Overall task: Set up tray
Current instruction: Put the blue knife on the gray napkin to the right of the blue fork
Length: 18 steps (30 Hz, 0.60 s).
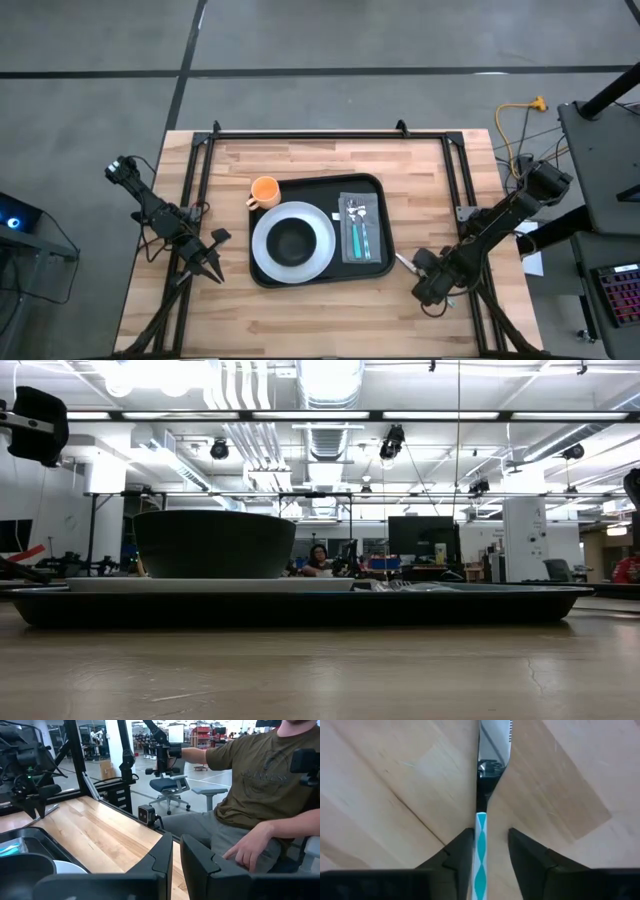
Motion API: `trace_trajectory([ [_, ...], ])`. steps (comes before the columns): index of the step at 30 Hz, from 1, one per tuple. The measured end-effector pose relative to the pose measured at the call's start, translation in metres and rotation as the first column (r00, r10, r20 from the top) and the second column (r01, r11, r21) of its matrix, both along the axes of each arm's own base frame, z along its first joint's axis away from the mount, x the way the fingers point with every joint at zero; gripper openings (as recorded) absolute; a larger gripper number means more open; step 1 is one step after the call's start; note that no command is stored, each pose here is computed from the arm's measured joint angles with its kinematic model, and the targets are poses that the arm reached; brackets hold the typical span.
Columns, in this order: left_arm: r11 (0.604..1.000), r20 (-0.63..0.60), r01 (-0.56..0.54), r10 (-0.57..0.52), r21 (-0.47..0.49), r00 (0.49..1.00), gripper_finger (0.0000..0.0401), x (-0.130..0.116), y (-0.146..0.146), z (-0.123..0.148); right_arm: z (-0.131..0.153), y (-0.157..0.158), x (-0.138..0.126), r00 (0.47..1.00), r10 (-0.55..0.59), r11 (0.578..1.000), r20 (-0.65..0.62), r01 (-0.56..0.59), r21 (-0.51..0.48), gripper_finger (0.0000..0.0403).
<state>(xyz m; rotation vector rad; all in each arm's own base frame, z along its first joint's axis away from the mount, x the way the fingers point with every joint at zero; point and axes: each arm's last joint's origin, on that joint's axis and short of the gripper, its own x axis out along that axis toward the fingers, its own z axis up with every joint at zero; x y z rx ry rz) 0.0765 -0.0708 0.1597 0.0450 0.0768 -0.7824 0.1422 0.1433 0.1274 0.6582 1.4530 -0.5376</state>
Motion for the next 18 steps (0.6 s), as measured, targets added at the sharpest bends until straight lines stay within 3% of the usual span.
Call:
trace_trajectory([
  [10, 1.000, 0.000, 0.000, 0.000, 0.000, 1.000, 0.0018, 0.0000, 0.0000, 0.0000, -0.0005, -0.0005, -0.0011, 1.000, -0.013, 1.000, -0.027, 0.013, 0.007, 0.0020],
  [18, 1.000, 0.000, 0.000, 0.000, 0.000, 1.000, 0.0018, 0.0000, 0.0000, 0.0000, 0.0075, -0.0060, -0.0071, 0.984, -0.171, 0.985, -0.047, 0.172, 0.014, 0.0015],
])
